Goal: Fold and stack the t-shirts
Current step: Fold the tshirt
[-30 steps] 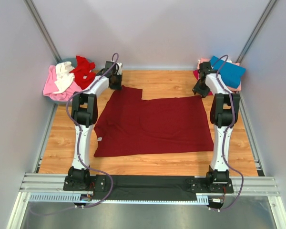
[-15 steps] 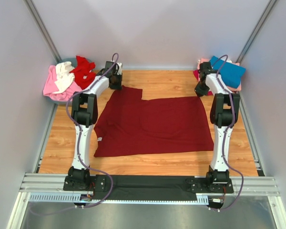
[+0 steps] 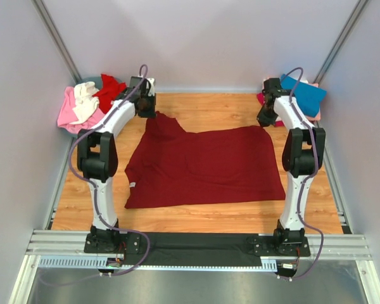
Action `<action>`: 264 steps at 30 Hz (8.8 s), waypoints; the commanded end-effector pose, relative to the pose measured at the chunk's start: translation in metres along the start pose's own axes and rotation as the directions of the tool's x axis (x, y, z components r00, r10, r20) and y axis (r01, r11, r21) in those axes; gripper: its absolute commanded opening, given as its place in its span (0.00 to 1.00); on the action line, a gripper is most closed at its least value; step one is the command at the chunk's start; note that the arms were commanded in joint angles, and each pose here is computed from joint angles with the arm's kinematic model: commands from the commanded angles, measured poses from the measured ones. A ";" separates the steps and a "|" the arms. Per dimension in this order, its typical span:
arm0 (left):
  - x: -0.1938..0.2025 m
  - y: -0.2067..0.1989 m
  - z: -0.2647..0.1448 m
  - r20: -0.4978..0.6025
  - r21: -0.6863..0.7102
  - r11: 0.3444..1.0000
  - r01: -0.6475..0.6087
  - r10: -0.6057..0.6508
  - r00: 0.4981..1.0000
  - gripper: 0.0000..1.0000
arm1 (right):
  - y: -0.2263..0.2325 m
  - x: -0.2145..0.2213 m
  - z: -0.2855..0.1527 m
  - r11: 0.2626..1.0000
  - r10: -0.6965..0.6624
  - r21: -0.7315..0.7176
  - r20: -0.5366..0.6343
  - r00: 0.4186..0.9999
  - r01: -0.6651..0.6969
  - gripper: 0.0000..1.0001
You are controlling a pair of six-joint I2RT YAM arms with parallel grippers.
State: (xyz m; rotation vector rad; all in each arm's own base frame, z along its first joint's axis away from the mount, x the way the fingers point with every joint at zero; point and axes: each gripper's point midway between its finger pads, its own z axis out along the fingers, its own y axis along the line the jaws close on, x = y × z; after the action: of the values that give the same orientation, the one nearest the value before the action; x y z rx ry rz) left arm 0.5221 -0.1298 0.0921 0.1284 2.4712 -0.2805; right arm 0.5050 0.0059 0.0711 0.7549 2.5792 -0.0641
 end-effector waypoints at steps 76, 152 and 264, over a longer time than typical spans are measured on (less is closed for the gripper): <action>0.244 -0.038 -0.117 -0.081 -0.223 0.960 0.171 -0.193 0.978 0.82 | -0.012 0.185 -0.041 0.974 -0.183 -0.152 -0.090 0.979 0.169 0.62; 0.202 -0.067 -0.290 0.155 0.139 0.985 -0.099 0.077 0.985 0.95 | 0.227 0.071 0.039 0.798 -0.180 -0.598 -0.115 0.977 0.076 0.00; 0.191 -0.145 -0.205 -0.014 -0.052 0.992 -0.113 0.113 0.994 0.00 | 0.052 0.265 -0.213 0.784 -0.340 -0.509 0.126 0.932 0.355 0.00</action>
State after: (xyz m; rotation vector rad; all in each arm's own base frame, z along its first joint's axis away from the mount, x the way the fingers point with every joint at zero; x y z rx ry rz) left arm 0.2064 -0.2195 0.1418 0.1705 2.5174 -0.1985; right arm 0.2211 0.2216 0.1421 0.1225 2.5310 0.5777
